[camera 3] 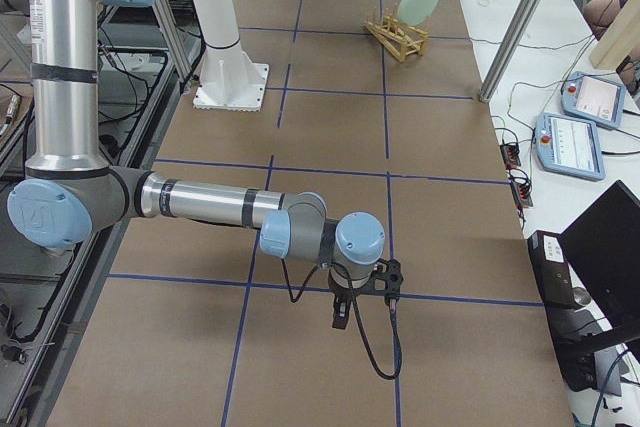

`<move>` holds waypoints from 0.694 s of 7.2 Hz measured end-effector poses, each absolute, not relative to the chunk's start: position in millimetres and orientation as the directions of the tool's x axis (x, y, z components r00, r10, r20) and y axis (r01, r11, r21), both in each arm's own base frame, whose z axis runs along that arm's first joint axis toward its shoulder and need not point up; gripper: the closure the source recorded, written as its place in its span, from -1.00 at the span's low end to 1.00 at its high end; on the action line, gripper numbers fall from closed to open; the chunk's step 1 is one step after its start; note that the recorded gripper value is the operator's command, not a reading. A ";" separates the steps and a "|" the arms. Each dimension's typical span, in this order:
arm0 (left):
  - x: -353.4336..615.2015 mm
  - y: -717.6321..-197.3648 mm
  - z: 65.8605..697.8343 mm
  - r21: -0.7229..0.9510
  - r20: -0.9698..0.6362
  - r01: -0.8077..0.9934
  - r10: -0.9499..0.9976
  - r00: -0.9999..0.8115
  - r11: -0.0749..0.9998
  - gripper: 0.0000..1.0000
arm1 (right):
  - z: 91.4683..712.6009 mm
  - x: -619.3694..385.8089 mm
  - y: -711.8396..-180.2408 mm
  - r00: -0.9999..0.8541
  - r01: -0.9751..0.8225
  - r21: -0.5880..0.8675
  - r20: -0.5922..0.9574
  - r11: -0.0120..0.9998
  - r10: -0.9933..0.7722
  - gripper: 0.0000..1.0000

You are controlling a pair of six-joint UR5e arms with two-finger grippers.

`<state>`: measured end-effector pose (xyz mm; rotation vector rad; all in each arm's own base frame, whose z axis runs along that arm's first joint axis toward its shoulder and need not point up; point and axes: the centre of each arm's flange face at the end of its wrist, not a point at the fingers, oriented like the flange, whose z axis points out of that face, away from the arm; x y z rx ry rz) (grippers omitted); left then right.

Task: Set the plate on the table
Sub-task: 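Close the left gripper on the plate rim and lift it from the rack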

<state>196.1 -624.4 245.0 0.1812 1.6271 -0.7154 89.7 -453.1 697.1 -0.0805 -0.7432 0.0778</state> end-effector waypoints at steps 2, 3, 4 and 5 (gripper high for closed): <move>188.3 -599.4 197.7 -0.430 -0.899 0.514 -0.407 -0.164 0.742 1.00 | 697.1 89.7 -453.1 0.734 -0.042 -0.101 0.672 0.994 0.099 -1.00; 227.2 -578.8 182.2 -0.480 -0.856 0.517 -0.507 -0.099 0.709 1.00 | 697.1 89.7 -453.1 0.734 -0.042 -0.101 0.672 0.994 0.099 -1.00; 273.6 -556.7 171.8 -0.501 -0.812 0.526 -0.583 -0.010 0.688 1.00 | 696.9 89.7 -453.1 0.734 -0.042 -0.100 0.672 0.994 0.099 -1.00; 318.4 -537.7 163.2 -0.497 -0.765 0.531 -0.635 0.104 0.686 1.00 | 696.6 89.7 -453.2 0.734 -0.042 -0.100 0.672 0.994 0.099 -1.00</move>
